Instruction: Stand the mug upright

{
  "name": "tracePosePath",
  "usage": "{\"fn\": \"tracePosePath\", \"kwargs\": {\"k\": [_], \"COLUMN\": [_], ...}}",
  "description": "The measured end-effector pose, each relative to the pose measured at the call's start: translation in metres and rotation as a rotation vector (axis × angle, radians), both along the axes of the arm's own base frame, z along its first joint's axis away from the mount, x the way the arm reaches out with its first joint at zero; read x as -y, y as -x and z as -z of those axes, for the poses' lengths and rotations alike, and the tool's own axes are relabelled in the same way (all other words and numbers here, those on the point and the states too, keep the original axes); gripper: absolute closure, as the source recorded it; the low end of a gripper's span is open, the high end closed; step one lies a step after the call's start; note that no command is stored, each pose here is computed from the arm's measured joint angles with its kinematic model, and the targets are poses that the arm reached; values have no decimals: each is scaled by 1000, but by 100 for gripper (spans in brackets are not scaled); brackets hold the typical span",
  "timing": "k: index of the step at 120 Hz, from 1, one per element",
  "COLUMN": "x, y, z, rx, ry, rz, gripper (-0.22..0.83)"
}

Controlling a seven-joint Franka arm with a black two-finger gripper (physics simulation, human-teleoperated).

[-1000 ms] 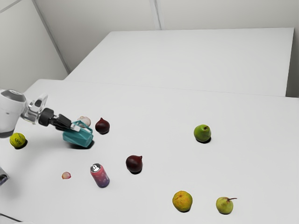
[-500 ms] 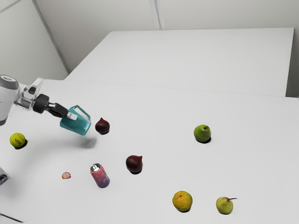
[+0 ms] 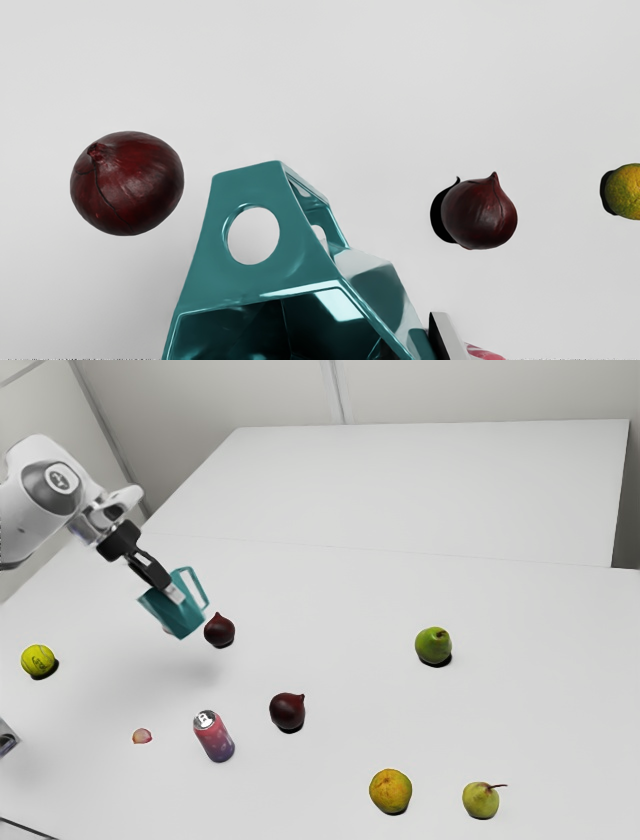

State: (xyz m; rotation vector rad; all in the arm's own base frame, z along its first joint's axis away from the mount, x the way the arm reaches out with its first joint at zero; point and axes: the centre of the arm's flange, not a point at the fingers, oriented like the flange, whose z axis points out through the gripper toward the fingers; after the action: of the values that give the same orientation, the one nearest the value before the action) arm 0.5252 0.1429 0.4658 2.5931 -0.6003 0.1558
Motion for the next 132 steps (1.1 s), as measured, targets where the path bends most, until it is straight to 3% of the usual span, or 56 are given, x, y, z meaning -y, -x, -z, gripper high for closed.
{"fn": "tracePosePath", "kwargs": {"k": [32, 54, 85, 132], "x": [64, 106, 108, 129], "y": [-15, -7, 1, 5], "z": [-9, 7, 39, 70], "rx": [-34, -28, 18, 73], "ry": [-210, -326, -395, -444], "rz": [1, -28, -161, -255], "gripper": [78, 78, 78, 78]}}
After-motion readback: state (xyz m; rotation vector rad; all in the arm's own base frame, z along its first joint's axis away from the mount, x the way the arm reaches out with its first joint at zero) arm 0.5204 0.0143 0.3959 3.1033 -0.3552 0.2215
